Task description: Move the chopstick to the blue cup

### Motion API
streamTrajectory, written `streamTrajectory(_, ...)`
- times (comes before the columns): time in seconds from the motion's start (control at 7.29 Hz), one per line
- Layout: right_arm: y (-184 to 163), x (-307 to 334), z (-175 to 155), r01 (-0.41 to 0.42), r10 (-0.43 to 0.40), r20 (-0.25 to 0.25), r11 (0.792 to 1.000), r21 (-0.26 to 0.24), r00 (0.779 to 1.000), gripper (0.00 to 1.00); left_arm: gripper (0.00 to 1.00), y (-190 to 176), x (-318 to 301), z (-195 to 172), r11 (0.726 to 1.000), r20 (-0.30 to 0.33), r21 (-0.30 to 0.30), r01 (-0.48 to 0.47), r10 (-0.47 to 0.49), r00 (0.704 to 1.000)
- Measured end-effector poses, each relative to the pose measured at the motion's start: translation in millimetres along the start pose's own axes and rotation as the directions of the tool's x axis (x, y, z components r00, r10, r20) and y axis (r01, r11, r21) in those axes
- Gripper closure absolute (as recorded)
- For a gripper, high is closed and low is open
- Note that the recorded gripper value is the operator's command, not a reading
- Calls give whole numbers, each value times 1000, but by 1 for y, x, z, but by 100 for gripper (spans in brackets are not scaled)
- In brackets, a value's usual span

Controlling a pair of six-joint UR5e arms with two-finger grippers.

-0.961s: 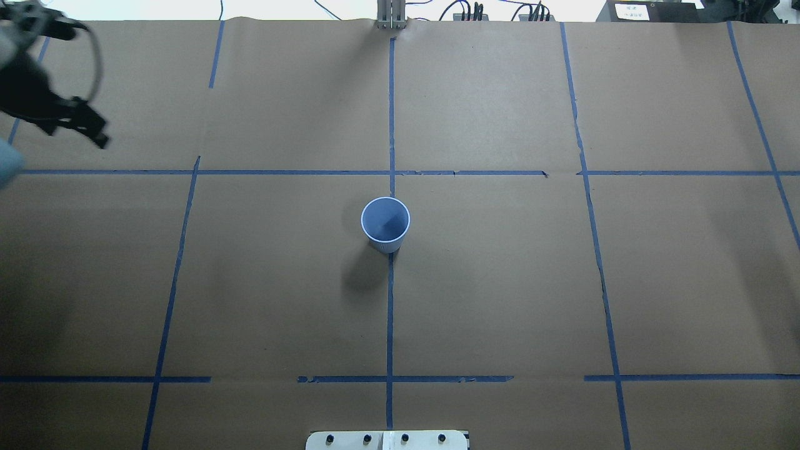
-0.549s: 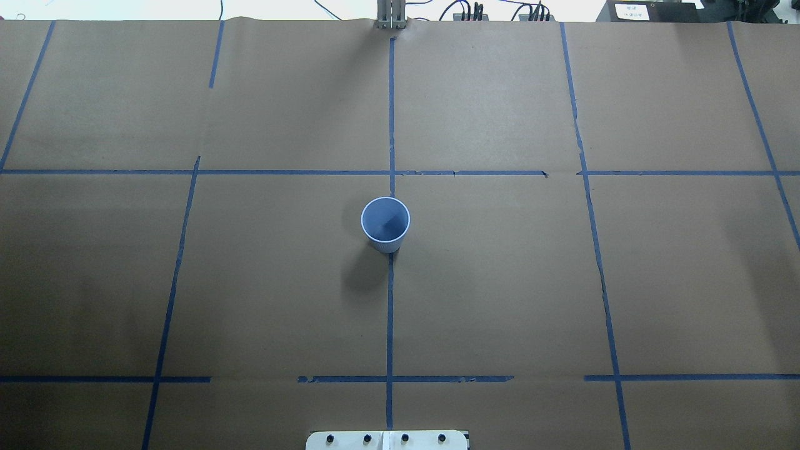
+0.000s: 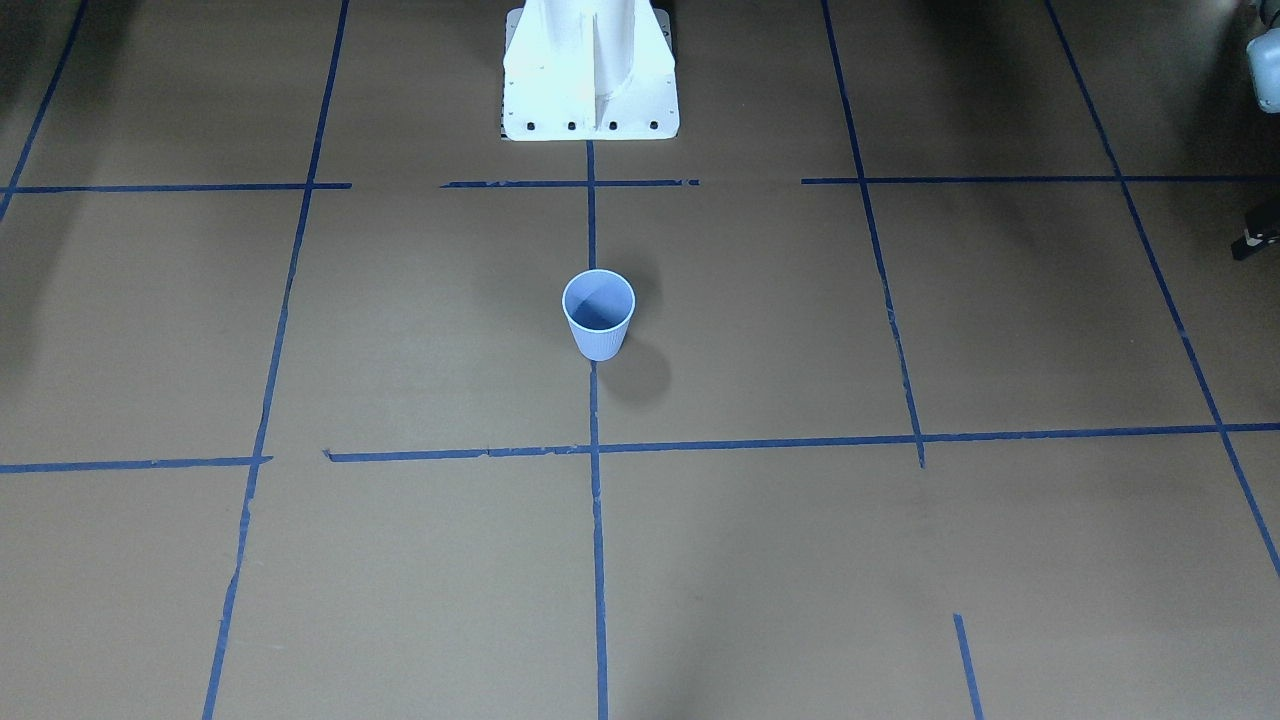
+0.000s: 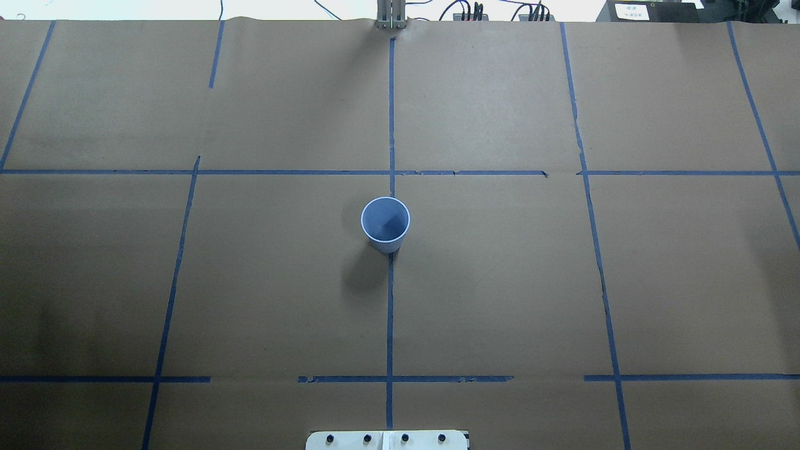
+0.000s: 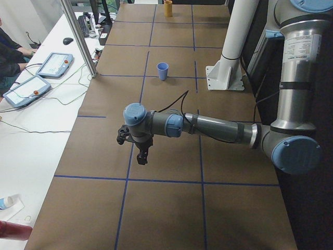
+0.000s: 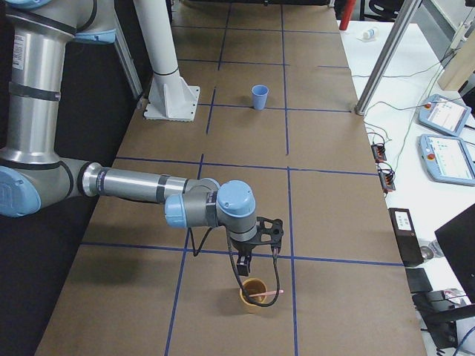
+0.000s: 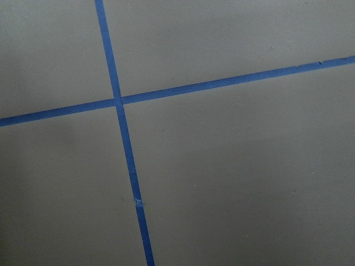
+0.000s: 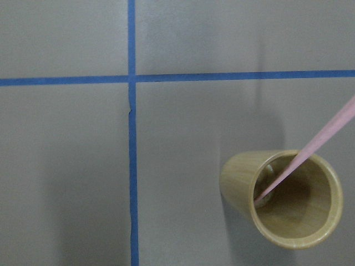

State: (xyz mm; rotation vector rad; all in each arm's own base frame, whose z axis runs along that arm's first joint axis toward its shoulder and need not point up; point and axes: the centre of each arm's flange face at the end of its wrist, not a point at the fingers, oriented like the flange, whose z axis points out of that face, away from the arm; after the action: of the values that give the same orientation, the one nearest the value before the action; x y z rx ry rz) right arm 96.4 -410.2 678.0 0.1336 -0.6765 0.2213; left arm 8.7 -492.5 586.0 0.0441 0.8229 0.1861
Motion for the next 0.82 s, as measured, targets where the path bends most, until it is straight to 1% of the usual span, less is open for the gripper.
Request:
streamTrajectory(0.14,-1,12,11,-40,40,-10,997,67,999,0,0,0,2,-2,1000,0,5,8,-8,1000)
streamTrajectory(0.27,0,26,25,-51,53,-16,993,107,998,0,0,-1,4,-3,1000,0,8,21,-21,1000)
streamTrajectory(0.41,1,37,36,-53,57,-23,990,127,998,1,0,-1,5,-4,1000,-1,11,29,-29,1000)
streamTrajectory(0.55,0,42,41,-54,59,-34,989,136,998,2,0,-1,5,-5,999,-1,11,32,-32,999)
streamTrajectory(0.82,-13,45,47,-52,59,-42,988,143,997,5,0,0,4,-5,999,1,11,35,-35,999)
